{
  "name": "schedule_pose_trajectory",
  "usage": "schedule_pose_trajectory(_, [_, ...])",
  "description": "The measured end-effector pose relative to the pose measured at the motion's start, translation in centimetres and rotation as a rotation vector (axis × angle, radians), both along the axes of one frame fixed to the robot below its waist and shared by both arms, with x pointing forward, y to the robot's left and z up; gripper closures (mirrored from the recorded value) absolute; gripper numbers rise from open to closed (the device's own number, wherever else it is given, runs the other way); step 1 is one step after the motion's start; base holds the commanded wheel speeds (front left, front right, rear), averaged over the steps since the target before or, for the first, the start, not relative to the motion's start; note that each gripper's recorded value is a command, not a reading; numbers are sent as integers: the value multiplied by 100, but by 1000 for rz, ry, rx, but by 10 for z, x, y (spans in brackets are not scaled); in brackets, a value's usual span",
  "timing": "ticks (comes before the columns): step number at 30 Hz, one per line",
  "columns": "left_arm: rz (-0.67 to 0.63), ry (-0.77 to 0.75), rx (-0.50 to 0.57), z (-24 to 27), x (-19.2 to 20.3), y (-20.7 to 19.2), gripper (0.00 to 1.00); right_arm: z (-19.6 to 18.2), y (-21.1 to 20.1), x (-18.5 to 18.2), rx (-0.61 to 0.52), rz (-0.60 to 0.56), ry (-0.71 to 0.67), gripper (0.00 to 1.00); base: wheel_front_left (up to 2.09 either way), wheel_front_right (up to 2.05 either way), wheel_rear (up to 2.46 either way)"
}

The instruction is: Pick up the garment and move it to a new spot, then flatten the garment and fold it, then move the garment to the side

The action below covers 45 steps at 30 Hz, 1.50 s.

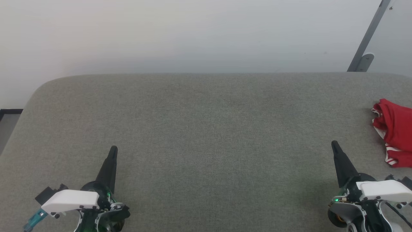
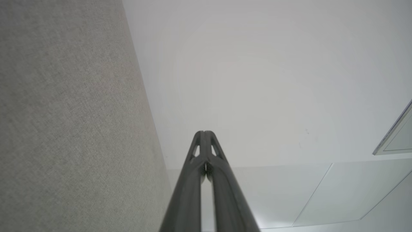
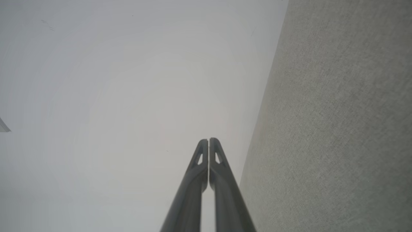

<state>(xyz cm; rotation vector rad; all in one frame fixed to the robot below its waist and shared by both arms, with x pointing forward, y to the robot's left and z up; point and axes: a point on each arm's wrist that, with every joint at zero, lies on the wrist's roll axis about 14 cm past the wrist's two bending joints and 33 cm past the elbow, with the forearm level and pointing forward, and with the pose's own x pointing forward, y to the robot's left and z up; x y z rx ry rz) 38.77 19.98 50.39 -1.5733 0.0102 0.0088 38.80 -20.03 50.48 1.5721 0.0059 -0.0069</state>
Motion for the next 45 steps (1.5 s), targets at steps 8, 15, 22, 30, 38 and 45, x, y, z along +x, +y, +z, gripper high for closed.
schedule_pose_trajectory(8, [0,0,0,0,0,0,100,0,0,0,0,0,0,100,0,0,0])
schedule_pose_trajectory(15, [0,0,0,0,0,0,100,0,0,0,0,0,0,100,0,0,0])
schedule_pose_trajectory(22, [0,0,0,0,0,0,100,0,0,0,0,0,0,100,0,0,0])
schedule_pose_trajectory(30, [0,0,0,0,0,0,100,0,0,0,0,0,0,100,0,0,0])
schedule_pose_trajectory(38, [0,0,0,0,0,0,100,0,0,0,0,0,0,100,0,0,0])
schedule_pose_trajectory(45, [0,0,0,0,0,0,100,0,0,0,0,0,0,100,0,0,0])
